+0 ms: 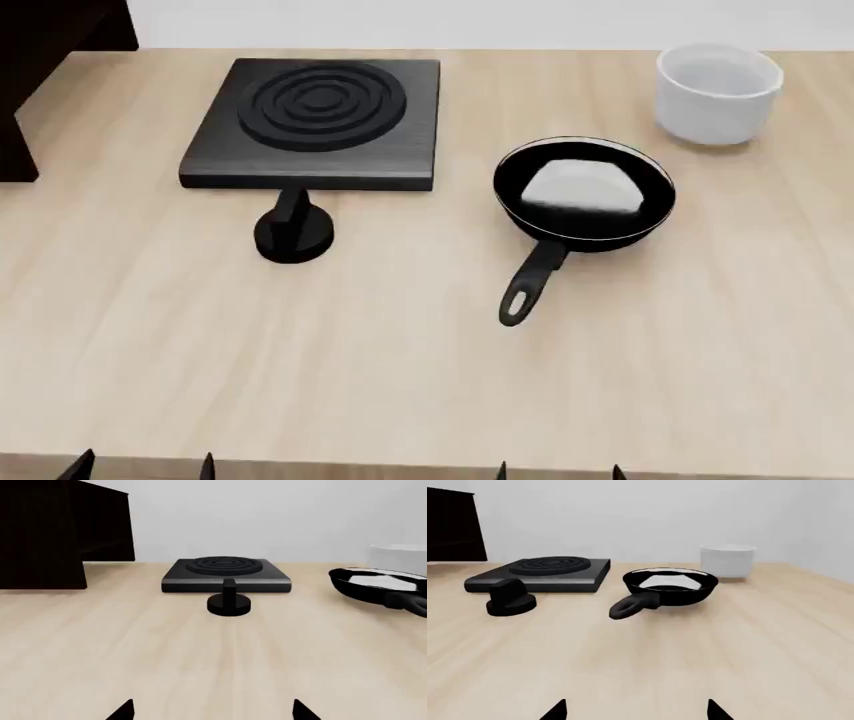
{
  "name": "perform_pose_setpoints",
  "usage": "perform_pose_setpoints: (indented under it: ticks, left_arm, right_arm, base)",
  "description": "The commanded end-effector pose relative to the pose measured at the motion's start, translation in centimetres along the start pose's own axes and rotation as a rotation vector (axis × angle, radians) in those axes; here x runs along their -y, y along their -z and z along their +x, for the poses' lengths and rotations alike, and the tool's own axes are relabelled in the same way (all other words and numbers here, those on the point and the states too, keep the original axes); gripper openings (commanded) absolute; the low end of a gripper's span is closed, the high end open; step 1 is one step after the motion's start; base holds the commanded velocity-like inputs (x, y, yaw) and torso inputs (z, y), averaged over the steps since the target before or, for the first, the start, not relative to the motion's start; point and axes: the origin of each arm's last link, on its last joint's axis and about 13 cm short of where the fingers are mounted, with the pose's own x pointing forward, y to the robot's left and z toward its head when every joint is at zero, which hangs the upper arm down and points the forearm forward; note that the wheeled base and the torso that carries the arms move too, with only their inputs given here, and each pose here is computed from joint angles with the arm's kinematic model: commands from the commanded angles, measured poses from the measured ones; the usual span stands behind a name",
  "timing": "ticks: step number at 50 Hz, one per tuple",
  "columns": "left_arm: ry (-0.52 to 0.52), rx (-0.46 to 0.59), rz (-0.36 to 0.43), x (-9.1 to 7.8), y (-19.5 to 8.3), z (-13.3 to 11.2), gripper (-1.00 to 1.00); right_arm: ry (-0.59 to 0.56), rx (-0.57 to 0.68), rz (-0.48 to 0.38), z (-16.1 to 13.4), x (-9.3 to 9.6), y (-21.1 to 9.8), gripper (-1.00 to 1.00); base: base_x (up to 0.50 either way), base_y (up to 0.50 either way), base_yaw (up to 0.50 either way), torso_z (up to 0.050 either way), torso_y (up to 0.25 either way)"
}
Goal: Put the frying pan on the cabinet shelf.
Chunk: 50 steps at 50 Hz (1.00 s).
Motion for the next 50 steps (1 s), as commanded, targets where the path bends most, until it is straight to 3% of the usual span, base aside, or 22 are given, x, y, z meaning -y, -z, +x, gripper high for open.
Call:
perform_pose_setpoints:
  ticks: [1, 4, 11, 13, 19, 50]
  left_arm:
    - [0.000, 0.000, 0.000, 0.0, 0.0, 0.0, 1.00]
    - [0.013, 0.002, 0.043, 0.1, -0.2, -0.2, 1.00]
    - [0.000, -0.005, -0.001, 0.0, -0.1, -0.2, 1.00]
    - [0.026, 0.010, 0.027, 0.1, -0.1, -0.3, 1.00]
    - [0.061, 0.005, 0.033, 0.2, 0.0, -0.5, 1.00]
    - [0.041, -0.012, -0.001, -0.1, 0.8, 0.0, 1.00]
  right_arm:
    - [0.000, 0.000, 0.000, 0.0, 0.0, 0.0, 1.00]
    - [-0.006, -0.001, -0.018, -0.1, -0.2, -0.1, 1.00]
    - [-0.007, 0.004, -0.043, -0.1, -0.3, 0.0, 1.00]
    - [-0.001, -0.001, -0.055, -0.1, -0.3, 0.1, 1.00]
    - [-0.004, 0.000, -0.058, -0.1, -0.4, -0.1, 1.00]
    - [-0.002, -0.003, -0.042, -0.2, -0.4, -0.3, 1.00]
  base:
    - [0.00, 0.00, 0.00, 0.000, 0.000]
    - [0.00, 0.00, 0.00, 0.000, 0.000]
    - [0.00, 0.00, 0.00, 0.000, 0.000]
    - [0.00, 0.00, 0.00, 0.011, 0.000]
    - [0.00, 0.00, 0.00, 0.047, 0.024]
    - [0.00, 0.00, 0.00, 0.050, 0.040]
